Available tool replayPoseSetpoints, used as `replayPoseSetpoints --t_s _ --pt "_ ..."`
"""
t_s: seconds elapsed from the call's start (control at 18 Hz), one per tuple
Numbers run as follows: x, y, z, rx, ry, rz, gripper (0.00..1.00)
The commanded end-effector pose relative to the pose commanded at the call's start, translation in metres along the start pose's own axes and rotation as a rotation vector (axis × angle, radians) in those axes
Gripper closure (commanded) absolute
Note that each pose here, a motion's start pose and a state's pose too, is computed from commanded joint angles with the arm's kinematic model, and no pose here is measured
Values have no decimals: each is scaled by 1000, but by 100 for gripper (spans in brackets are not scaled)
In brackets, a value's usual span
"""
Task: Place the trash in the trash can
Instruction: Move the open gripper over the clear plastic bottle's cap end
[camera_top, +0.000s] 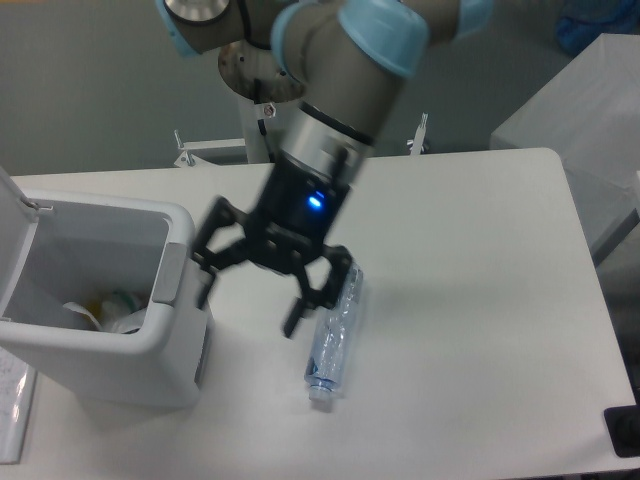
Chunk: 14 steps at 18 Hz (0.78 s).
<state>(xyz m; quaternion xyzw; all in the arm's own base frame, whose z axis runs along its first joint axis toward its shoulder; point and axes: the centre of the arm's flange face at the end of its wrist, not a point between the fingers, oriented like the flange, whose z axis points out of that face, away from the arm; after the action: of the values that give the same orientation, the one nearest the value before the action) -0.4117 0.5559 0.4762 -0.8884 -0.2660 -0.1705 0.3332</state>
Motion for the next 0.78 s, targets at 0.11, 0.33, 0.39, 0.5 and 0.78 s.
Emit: replayPoseSetpoints --t_s 0.11,0.33,0.39,0.5,0.78 --pt "-19 1 11 -76 -81 -34 0" --pt "-56 21 50 -222 -190 -85 0" --pt "-65 25 60 -248 -212 -92 0" --pt "-85 29 81 -289 -247 -102 0" --pt "-104 40 125 -362 -305 -84 1"
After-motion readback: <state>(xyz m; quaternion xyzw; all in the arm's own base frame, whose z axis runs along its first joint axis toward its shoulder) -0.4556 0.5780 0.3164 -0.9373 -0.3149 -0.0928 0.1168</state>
